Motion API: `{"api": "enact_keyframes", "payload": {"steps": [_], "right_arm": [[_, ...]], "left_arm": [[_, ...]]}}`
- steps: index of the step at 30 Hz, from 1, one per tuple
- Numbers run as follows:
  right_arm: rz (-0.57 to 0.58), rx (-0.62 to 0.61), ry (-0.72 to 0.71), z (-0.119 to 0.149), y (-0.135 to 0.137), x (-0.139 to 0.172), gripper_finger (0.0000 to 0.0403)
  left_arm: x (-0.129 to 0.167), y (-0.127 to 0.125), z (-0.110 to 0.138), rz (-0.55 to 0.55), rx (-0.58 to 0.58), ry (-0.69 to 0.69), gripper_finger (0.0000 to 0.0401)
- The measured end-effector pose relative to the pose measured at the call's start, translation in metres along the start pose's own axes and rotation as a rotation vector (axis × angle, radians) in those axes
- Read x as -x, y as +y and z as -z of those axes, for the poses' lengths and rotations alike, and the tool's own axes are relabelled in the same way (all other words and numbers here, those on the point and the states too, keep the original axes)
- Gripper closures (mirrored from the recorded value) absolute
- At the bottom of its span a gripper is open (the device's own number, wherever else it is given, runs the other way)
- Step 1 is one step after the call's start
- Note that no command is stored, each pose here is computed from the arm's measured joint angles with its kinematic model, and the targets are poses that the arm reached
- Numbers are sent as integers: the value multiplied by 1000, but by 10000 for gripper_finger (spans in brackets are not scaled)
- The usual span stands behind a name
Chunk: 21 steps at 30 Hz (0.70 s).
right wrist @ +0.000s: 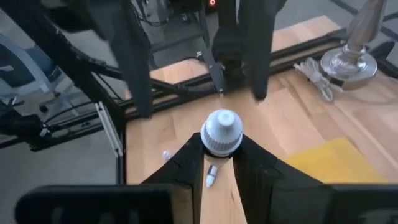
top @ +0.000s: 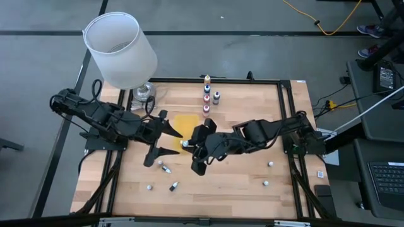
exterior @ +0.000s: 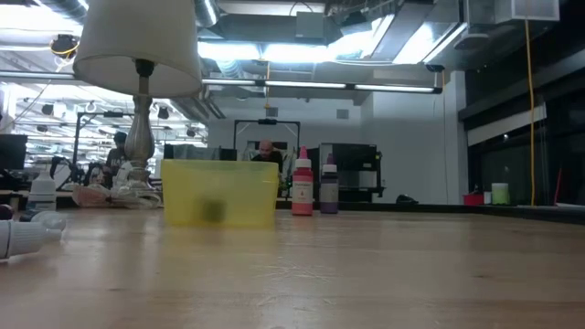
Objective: Pick & Place food coloring
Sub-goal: Put the small red bottle into the yellow bin
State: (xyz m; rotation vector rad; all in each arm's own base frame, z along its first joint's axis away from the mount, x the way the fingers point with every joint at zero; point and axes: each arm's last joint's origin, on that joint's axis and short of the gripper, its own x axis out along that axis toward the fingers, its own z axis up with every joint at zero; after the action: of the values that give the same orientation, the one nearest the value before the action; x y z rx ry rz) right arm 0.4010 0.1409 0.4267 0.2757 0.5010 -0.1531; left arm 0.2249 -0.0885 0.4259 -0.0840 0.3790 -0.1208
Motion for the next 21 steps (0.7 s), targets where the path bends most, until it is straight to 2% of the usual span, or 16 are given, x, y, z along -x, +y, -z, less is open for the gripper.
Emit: {"api": "enact_keyframes", "payload": {"steps": [11,21], "right_arm": [[7,3,3,0,-3,-4,325],[9,27,5,0,-3,-4,325]], "left_arm": [[-12,8,0,-42,30,12,139],[-24,10,1,9,62,32,151]]}}
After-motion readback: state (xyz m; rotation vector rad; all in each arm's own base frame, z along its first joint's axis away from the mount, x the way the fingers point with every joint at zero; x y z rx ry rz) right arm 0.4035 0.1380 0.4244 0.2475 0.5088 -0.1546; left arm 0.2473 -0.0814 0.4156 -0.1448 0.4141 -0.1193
